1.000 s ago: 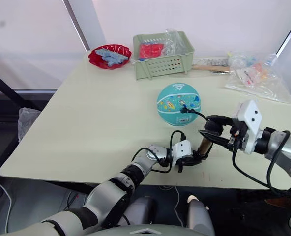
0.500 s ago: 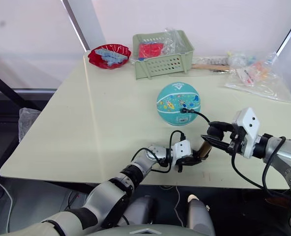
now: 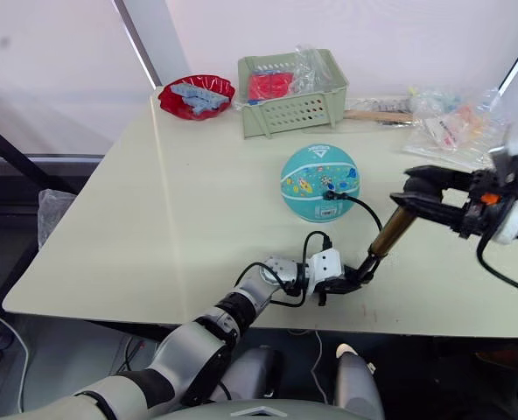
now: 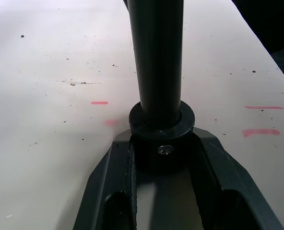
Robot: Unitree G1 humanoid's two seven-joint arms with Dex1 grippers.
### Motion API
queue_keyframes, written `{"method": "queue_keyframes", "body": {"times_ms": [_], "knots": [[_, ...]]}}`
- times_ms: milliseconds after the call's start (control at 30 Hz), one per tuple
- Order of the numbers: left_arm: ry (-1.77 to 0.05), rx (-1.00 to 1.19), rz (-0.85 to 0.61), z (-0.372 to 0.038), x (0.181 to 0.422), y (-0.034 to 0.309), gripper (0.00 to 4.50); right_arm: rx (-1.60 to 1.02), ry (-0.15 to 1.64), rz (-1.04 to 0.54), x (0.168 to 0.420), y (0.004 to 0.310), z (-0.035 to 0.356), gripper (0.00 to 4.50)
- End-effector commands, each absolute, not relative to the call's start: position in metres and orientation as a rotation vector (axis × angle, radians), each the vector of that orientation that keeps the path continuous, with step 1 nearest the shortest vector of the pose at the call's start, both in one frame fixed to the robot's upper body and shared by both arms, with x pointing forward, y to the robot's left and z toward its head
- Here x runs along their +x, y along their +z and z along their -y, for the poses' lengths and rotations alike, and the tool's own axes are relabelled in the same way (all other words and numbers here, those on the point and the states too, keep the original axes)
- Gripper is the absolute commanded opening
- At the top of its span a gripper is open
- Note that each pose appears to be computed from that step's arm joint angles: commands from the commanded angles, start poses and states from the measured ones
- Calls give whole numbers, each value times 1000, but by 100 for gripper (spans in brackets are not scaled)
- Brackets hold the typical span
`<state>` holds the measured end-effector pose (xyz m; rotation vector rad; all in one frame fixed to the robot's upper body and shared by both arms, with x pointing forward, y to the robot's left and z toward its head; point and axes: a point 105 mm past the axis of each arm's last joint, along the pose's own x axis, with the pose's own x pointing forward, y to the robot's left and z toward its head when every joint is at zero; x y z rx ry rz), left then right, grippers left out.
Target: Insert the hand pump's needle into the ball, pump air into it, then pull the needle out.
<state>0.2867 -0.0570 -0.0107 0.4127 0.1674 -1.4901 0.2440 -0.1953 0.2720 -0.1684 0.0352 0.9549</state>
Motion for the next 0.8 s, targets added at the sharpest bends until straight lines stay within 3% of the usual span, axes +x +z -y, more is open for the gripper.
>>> {"method": "queue_keyframes", "body": {"times_ms": [33,200,433,800], "knots": [[-1521,477,-459,19,257,-71,110,-240,865,153,236,324,208,209],[-1520,477,-461,19,258,-71,110,-221,880,152,237,326,204,209],[-1521,472,-455,22,258,-69,110,-238,893,-80,248,254,197,209],[-1511,466,-450,21,259,-69,110,-184,917,-276,254,161,179,209]]}}
